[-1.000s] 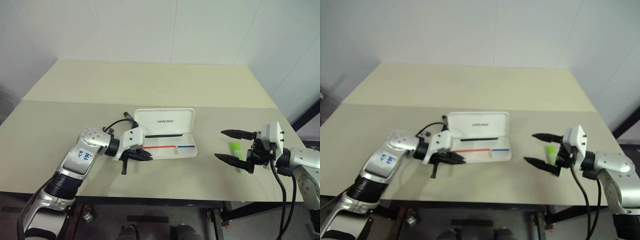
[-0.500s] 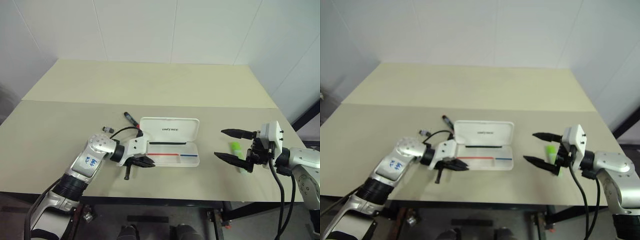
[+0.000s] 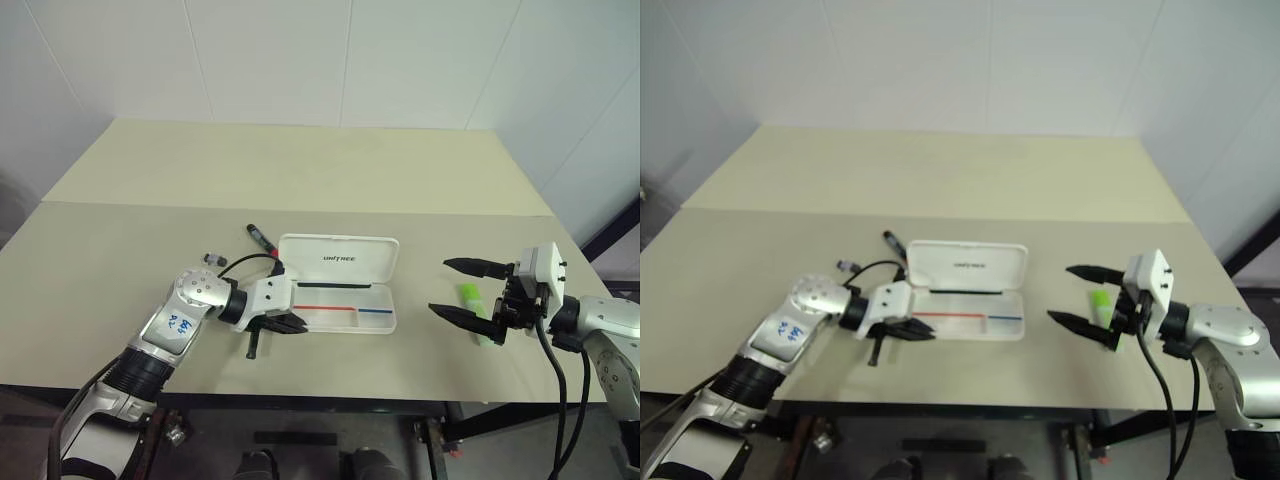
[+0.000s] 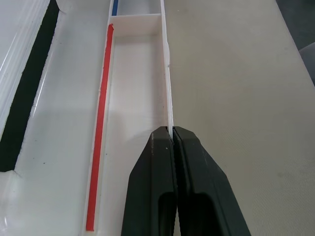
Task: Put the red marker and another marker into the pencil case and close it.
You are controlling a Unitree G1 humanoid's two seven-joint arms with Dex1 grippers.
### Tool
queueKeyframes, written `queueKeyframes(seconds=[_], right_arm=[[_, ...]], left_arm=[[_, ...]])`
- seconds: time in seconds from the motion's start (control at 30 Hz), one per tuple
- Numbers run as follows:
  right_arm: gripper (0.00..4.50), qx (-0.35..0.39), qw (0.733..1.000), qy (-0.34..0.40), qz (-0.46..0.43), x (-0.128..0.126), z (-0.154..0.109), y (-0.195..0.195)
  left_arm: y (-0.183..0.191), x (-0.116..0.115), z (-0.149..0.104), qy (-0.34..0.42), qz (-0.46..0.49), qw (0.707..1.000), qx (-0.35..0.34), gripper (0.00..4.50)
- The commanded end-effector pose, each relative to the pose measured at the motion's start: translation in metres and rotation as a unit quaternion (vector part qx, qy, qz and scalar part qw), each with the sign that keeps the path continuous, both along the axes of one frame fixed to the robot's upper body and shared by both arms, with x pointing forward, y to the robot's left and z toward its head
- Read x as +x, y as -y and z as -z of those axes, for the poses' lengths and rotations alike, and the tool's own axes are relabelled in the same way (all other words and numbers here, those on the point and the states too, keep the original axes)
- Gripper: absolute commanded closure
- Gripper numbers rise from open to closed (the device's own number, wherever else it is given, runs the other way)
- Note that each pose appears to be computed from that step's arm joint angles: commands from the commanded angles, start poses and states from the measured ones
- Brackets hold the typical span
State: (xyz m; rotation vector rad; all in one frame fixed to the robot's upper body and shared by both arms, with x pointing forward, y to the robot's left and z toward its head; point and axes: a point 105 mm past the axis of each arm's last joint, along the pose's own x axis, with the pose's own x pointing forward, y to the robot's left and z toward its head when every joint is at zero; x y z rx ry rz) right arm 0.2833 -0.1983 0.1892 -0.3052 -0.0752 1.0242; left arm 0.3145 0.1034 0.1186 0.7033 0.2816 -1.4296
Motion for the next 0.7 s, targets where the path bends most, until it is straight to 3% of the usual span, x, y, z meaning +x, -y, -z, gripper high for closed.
queueKeyframes(seconds=[0.03,0.37,0.4,0.5,0.7], right_arm=[[0.0,-0.008,1.0,0.025,-0.001,-0.001,-0.011,0.001],[0.0,-0.007,1.0,0.026,-0.005,0.003,-0.009,-0.001],[0.0,-0.007,1.0,0.026,-0.005,0.004,-0.009,-0.001],[0.0,-0.008,1.0,0.027,-0.005,0.004,-0.009,0.0],[0.0,-0.008,1.0,0.026,-0.004,0.003,-0.009,0.001]], left_arm=[[-0.013,0.002,-0.002,0.01,-0.022,1.0,0.01,4.48],[-0.016,-0.002,0.003,-0.002,-0.018,0.999,0.026,4.48],[-0.017,-0.002,0.005,-0.009,-0.02,0.999,0.034,4.01],[-0.018,-0.002,0.004,-0.01,-0.02,0.999,0.037,3.13],[-0.021,-0.008,-0.017,-0.011,0.012,1.0,0.003,1.14]])
